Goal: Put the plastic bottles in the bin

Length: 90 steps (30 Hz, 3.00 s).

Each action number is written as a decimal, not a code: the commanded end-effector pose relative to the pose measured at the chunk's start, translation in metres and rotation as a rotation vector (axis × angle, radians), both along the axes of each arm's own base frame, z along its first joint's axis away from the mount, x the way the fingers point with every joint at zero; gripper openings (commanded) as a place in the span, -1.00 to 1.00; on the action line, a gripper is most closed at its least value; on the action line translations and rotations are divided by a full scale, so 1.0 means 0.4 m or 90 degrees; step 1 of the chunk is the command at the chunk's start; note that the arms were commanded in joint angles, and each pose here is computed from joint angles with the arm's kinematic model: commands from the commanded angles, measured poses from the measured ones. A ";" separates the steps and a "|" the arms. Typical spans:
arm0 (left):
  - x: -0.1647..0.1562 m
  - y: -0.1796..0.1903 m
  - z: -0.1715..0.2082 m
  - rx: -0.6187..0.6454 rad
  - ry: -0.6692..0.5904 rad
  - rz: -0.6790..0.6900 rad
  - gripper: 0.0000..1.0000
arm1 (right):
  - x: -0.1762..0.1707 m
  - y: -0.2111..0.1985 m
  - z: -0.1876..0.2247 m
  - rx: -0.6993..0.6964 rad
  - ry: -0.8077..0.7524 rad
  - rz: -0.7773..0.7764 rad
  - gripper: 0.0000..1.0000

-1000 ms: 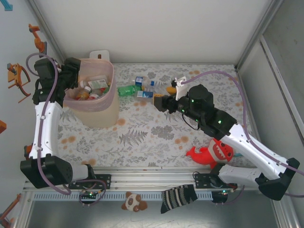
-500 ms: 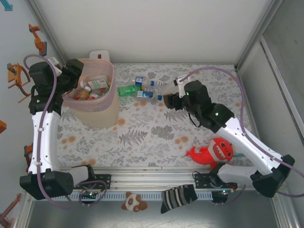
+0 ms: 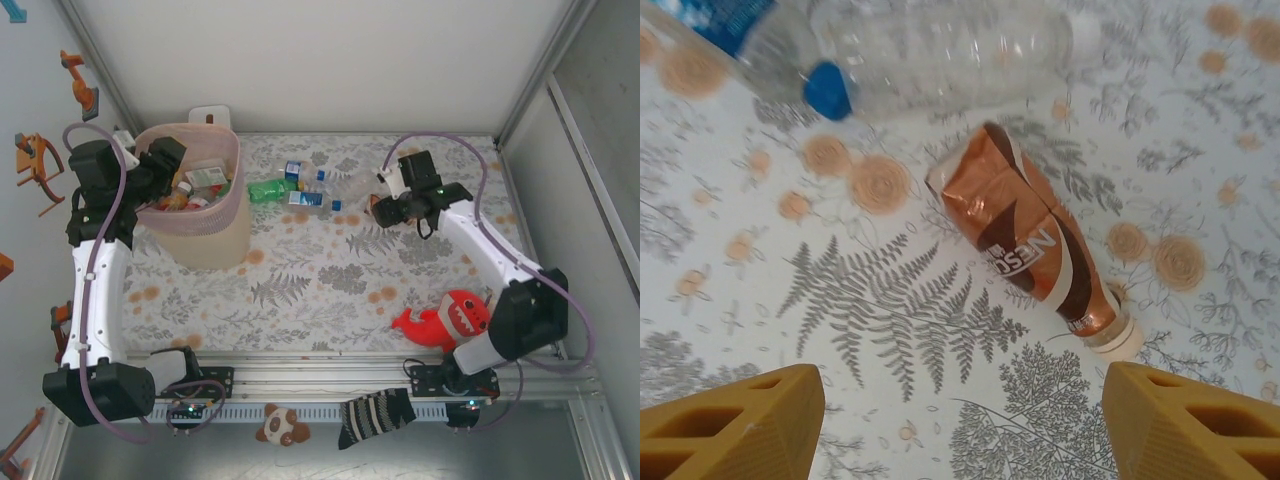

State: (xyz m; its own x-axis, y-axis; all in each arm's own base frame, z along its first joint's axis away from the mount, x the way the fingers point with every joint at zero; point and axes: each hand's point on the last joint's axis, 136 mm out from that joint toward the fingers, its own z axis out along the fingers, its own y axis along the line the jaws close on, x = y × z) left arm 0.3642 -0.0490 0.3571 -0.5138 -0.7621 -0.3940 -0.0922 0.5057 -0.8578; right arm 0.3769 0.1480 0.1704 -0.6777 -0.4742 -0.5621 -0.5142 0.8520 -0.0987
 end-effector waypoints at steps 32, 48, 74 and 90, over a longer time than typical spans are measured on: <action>-0.017 -0.012 0.019 0.000 -0.028 -0.023 0.30 | 0.079 -0.108 -0.313 -0.054 0.262 0.045 0.64; -0.023 -0.017 0.018 -0.008 -0.029 -0.029 0.29 | 0.006 -0.123 -0.341 -0.068 0.272 0.015 0.21; -0.025 -0.036 0.008 -0.019 -0.025 -0.061 0.28 | -0.040 -0.075 -0.336 -0.042 0.269 0.019 -0.42; -0.086 -0.190 0.165 0.028 -0.276 -0.239 0.47 | -0.076 0.102 0.039 0.263 0.047 0.114 -0.47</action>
